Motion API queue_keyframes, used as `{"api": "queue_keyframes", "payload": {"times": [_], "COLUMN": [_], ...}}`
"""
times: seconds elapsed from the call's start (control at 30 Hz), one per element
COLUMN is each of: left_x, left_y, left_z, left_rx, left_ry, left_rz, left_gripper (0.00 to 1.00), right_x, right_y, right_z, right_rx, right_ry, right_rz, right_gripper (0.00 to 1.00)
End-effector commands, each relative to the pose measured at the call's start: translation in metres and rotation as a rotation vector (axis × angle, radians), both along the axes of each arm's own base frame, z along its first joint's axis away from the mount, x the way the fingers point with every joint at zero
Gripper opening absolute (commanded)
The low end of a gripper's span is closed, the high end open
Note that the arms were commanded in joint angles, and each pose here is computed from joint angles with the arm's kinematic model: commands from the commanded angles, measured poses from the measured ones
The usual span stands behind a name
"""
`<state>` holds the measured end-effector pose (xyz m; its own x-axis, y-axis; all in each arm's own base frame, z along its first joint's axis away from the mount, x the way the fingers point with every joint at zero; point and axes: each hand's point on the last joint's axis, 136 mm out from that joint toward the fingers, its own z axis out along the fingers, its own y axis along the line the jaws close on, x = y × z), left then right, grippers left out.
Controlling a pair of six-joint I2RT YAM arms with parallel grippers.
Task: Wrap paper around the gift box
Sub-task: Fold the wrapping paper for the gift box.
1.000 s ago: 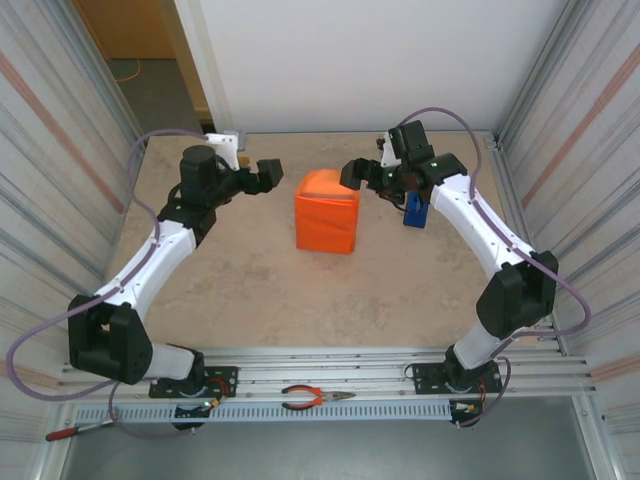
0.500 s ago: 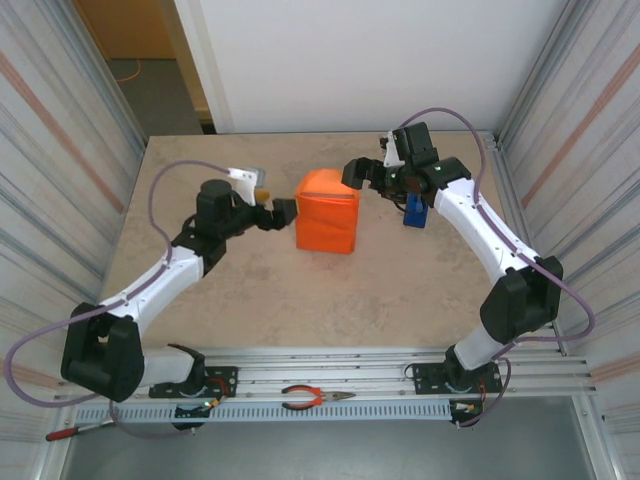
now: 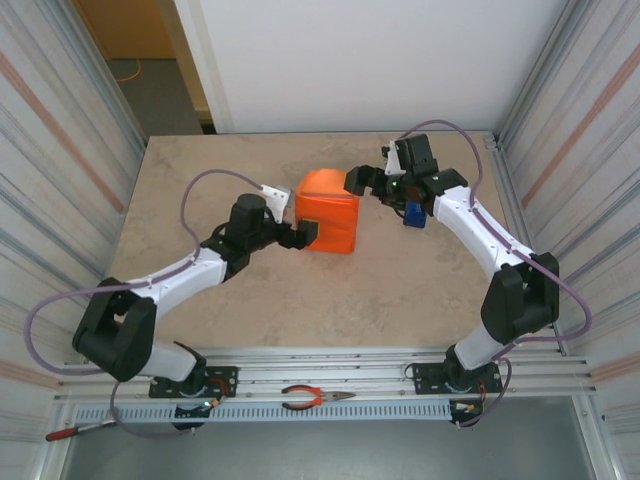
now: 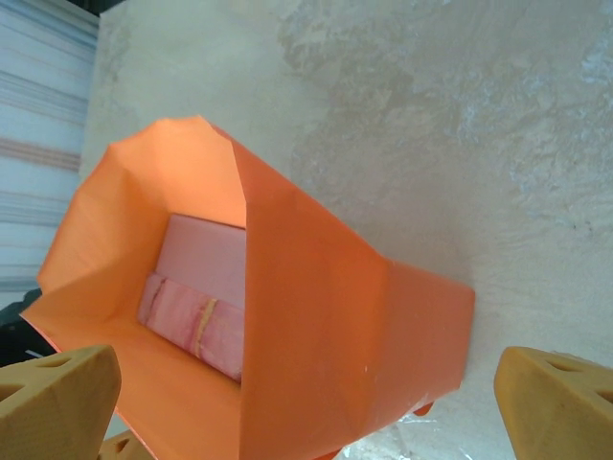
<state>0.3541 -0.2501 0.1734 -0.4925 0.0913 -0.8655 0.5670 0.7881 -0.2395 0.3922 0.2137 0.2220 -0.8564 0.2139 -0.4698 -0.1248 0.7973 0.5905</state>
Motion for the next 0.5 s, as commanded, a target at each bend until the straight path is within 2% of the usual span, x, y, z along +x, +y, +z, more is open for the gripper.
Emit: {"api": "queue_keyframes", "payload": {"times": [0.0, 0.47], "left_x": [0.018, 0.046], "left_y": [-0.007, -0.018], "left_z": [0.02, 0.021], "left_rx": [0.007, 0.029], "left_ry": [-0.087, -0.116], "left_rz": [0.002, 0.017], "left_gripper": [0.99, 0.99], "right_x": [0.002, 0.013], "right_y": [0.003, 0.007], "right_z": [0.011, 0.003], "right_rx": [0.047, 0.098], "right_ry": [-0.024, 0.006], "right_rz": [0.005, 0.004], "right_gripper": [0.98, 0.95]}}
